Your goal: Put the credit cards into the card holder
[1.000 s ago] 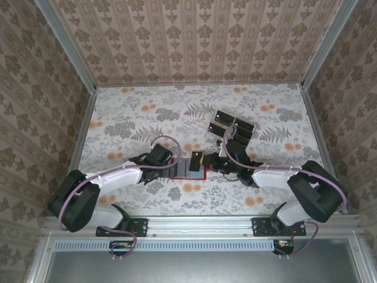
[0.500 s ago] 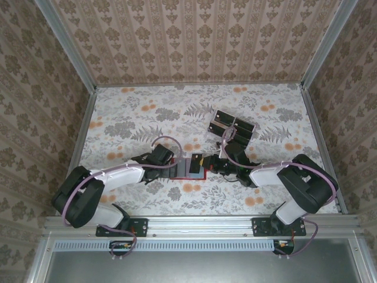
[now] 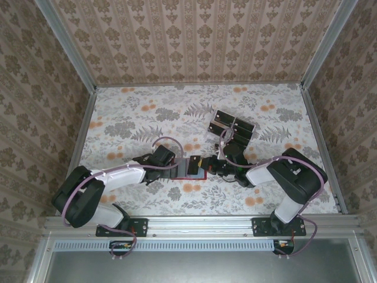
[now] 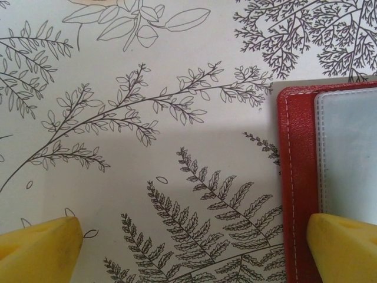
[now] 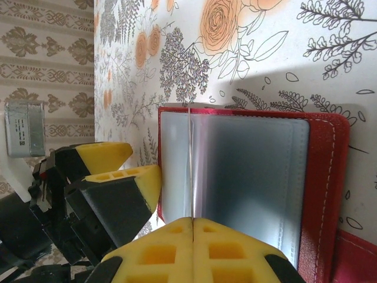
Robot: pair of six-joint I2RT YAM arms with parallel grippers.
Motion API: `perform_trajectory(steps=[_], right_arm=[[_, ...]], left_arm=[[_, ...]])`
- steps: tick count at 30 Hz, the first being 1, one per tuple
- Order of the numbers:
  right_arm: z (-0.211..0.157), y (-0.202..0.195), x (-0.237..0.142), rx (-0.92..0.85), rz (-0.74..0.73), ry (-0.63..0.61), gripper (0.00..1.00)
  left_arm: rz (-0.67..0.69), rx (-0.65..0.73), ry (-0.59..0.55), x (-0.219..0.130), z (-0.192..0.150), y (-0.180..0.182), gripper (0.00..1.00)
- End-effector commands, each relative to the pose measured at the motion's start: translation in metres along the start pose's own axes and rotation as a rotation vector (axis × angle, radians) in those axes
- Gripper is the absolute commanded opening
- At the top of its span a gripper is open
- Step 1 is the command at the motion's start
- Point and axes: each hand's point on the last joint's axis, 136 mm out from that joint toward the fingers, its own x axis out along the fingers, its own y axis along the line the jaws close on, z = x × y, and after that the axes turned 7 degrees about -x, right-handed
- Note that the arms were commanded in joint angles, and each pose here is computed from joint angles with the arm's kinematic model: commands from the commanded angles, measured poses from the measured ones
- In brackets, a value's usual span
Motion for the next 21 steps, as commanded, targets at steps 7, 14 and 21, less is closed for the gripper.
perform_trajectory(steps=[7, 14, 21], right_arm=[[0.0016, 0.0062, 0.0042, 0.011, 0.054, -0.001, 0.00], [-0.0001, 0.0054, 0.0062, 0.016, 0.056, 0.009, 0.00], [-0.0036, 0.0025, 0.0085, 0.031, 0.063, 0.021, 0.00]], left_arm=[[0.037, -0.013, -0.009, -0.0065, -0.0026, 0.0092, 1.00], [0.039, -0.013, -0.005, -0.0051, -0.0037, 0.0094, 1.00], [0.042, -0.010, -0.001, -0.0040, -0.0052, 0.0096, 1.00]])
